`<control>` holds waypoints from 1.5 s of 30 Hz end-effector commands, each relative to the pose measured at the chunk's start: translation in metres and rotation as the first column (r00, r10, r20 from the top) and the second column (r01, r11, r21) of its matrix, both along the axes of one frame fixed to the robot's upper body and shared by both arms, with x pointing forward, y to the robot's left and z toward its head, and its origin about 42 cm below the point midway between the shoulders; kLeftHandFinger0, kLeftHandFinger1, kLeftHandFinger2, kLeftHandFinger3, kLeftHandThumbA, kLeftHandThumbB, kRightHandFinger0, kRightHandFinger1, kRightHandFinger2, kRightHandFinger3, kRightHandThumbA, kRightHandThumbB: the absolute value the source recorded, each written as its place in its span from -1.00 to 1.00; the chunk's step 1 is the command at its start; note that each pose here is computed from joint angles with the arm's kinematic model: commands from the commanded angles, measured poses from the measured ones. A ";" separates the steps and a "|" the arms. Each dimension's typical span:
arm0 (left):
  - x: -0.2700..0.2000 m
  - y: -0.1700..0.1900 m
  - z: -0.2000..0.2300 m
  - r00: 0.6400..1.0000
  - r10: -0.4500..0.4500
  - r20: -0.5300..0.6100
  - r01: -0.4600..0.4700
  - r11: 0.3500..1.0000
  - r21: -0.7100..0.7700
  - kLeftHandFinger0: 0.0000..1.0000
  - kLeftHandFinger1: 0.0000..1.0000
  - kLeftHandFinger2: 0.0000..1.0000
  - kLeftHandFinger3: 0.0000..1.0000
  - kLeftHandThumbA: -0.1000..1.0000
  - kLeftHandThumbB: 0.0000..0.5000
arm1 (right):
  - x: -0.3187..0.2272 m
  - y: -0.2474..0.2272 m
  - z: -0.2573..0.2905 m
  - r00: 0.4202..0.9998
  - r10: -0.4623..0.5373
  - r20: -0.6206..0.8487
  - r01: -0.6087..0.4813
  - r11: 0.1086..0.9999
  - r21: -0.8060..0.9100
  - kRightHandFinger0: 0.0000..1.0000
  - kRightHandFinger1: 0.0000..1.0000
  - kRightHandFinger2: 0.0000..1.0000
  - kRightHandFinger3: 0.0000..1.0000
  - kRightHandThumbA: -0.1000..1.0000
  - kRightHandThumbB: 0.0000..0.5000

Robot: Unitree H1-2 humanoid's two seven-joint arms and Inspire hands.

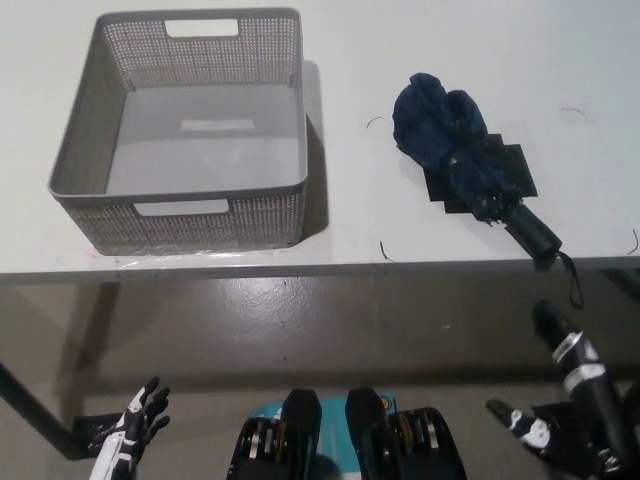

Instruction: Use the right hand to pick up a umbrella on the right side and place it into a container on the lft side

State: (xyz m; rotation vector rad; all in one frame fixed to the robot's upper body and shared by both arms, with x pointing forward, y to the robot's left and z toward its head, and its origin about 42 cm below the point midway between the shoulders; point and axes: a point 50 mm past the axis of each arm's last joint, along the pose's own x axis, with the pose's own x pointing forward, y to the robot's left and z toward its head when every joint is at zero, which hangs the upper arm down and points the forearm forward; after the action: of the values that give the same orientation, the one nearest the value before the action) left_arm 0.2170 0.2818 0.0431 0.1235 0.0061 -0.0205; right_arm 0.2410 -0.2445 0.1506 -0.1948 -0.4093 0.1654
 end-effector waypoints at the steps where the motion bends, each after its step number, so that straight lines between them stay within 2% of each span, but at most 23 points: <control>1: 0.003 0.002 0.012 0.996 -0.026 0.084 0.027 0.999 -0.017 1.00 1.00 1.00 1.00 1.00 -0.19 | 0.024 -0.016 0.118 0.964 -0.071 0.257 0.137 0.958 -0.250 1.00 1.00 1.00 1.00 1.00 0.67; 6: -0.001 0.003 0.010 0.997 -0.022 0.073 0.023 1.000 -0.011 1.00 1.00 1.00 1.00 1.00 -0.18 | 0.093 -0.018 0.151 0.977 -0.068 0.201 0.129 0.943 -0.308 1.00 1.00 1.00 1.00 1.00 0.71; 7: -0.001 0.003 0.011 0.997 -0.022 0.077 0.022 1.000 -0.007 1.00 1.00 1.00 1.00 1.00 -0.18 | 0.107 -0.018 0.158 0.980 -0.072 0.187 0.134 0.930 -0.342 1.00 1.00 1.00 1.00 1.00 0.67; 8: -0.001 0.003 0.011 0.997 -0.021 0.076 0.021 1.000 -0.006 1.00 1.00 1.00 1.00 1.00 -0.19 | 0.121 -0.019 0.164 0.983 -0.073 0.170 0.131 0.924 -0.359 1.00 1.00 1.00 1.00 1.00 0.49; 10: 0.001 0.003 0.012 0.997 -0.020 0.081 0.021 1.000 -0.011 1.00 1.00 1.00 1.00 1.00 -0.18 | 0.156 -0.021 0.179 0.986 -0.103 0.131 0.151 0.887 -0.437 1.00 1.00 1.00 1.00 1.00 0.65; 11: 0.001 0.003 0.012 0.997 -0.019 0.081 0.020 1.000 -0.014 1.00 1.00 1.00 1.00 1.00 -0.18 | 0.168 -0.020 0.184 0.987 -0.114 0.118 0.156 0.875 -0.459 1.00 1.00 1.00 1.00 1.00 0.61; 13: -0.001 0.003 0.010 0.997 -0.018 0.077 0.018 1.000 -0.010 1.00 1.00 1.00 1.00 1.00 -0.13 | 0.197 -0.021 0.190 0.987 -0.134 0.087 0.159 0.862 -0.482 1.00 1.00 1.00 1.00 1.00 0.66; 15: -0.003 0.003 0.008 0.997 -0.021 0.075 0.022 1.000 -0.013 1.00 1.00 1.00 1.00 1.00 -0.17 | 0.227 -0.019 0.194 0.986 -0.163 0.027 0.155 0.854 -0.496 1.00 1.00 1.00 1.00 1.00 0.64; 16: -0.003 0.004 0.008 0.997 -0.020 0.075 0.021 1.000 -0.008 1.00 1.00 1.00 1.00 1.00 -0.16 | 0.237 -0.017 0.196 0.985 -0.170 0.018 0.156 0.851 -0.501 1.00 1.00 1.00 1.00 0.93 0.63; 21: -0.005 0.004 0.008 0.998 -0.016 0.066 0.017 1.000 -0.014 1.00 1.00 1.00 1.00 1.00 -0.14 | 0.294 -0.004 0.203 0.970 -0.236 -0.058 0.150 0.771 -0.619 1.00 1.00 1.00 1.00 0.86 0.83; 24: -0.004 0.002 0.007 0.998 -0.019 0.065 0.020 1.000 -0.010 1.00 1.00 1.00 1.00 1.00 -0.12 | 0.316 0.000 0.209 0.955 -0.268 -0.125 0.122 0.744 -0.657 1.00 1.00 1.00 1.00 0.91 0.83; 26: -0.005 0.001 0.006 0.998 -0.017 0.061 0.018 1.000 -0.023 1.00 1.00 1.00 1.00 1.00 -0.08 | 0.334 0.009 0.207 0.936 -0.297 -0.188 0.092 0.723 -0.685 1.00 1.00 1.00 1.00 0.96 0.74; 31: -0.003 0.000 0.008 0.998 -0.018 0.068 0.019 1.000 -0.016 1.00 1.00 1.00 1.00 1.00 -0.07 | 0.350 0.015 0.196 0.904 -0.346 -0.252 0.065 0.692 -0.719 1.00 1.00 1.00 1.00 1.00 0.79; 34: -0.003 0.002 0.007 0.997 -0.025 0.073 0.027 0.999 -0.020 1.00 1.00 1.00 1.00 1.00 -0.08 | 0.355 0.022 0.186 0.889 -0.372 -0.266 0.052 0.661 -0.749 1.00 1.00 1.00 1.00 1.00 0.71; 36: -0.003 0.001 0.007 0.997 -0.024 0.075 0.026 0.999 -0.024 1.00 1.00 1.00 1.00 1.00 -0.05 | 0.355 0.025 0.180 0.882 -0.380 -0.278 0.042 0.652 -0.757 1.00 1.00 1.00 1.00 0.94 0.56; 38: -0.003 0.001 0.007 0.997 -0.025 0.077 0.026 1.000 -0.016 1.00 1.00 1.00 1.00 1.00 -0.08 | 0.356 0.029 0.172 0.875 -0.394 -0.280 0.027 0.619 -0.785 1.00 1.00 1.00 1.00 0.96 0.55; 40: -0.005 0.002 0.008 0.996 -0.025 0.086 0.025 1.000 0.001 1.00 1.00 1.00 1.00 1.00 -0.14 | 0.355 0.036 0.160 0.865 -0.409 -0.290 -0.005 0.572 -0.820 1.00 1.00 1.00 1.00 1.00 0.59; 41: -0.005 0.002 0.008 0.996 -0.025 0.087 0.025 1.000 0.003 1.00 1.00 1.00 1.00 1.00 -0.10 | 0.355 0.037 0.157 0.862 -0.411 -0.295 -0.013 0.564 -0.826 1.00 1.00 1.00 1.00 1.00 0.72; 42: -0.005 0.002 0.008 0.996 -0.024 0.088 0.024 1.000 0.001 1.00 1.00 1.00 1.00 1.00 -0.09 | 0.355 0.038 0.156 0.859 -0.415 -0.300 -0.019 0.559 -0.829 1.00 1.00 1.00 1.00 1.00 0.75; 43: -0.003 0.002 0.008 0.996 -0.028 0.088 0.028 1.000 0.002 1.00 1.00 1.00 1.00 1.00 -0.03 | 0.354 0.043 0.151 0.853 -0.420 -0.311 -0.035 0.547 -0.836 1.00 1.00 1.00 1.00 1.00 0.92; 45: -0.001 0.002 0.008 0.995 -0.029 0.091 0.030 1.000 -0.008 1.00 1.00 1.00 1.00 1.00 -0.02 | 0.353 0.049 0.148 0.850 -0.417 -0.322 -0.048 0.547 -0.835 1.00 1.00 1.00 1.00 1.00 0.98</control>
State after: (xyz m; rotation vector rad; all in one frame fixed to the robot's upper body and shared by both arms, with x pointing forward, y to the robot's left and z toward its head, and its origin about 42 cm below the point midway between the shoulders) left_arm 0.2155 0.2811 0.0440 0.1103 -0.0211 -0.0199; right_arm 0.5836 -0.2101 0.2605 -1.0579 0.3375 0.2141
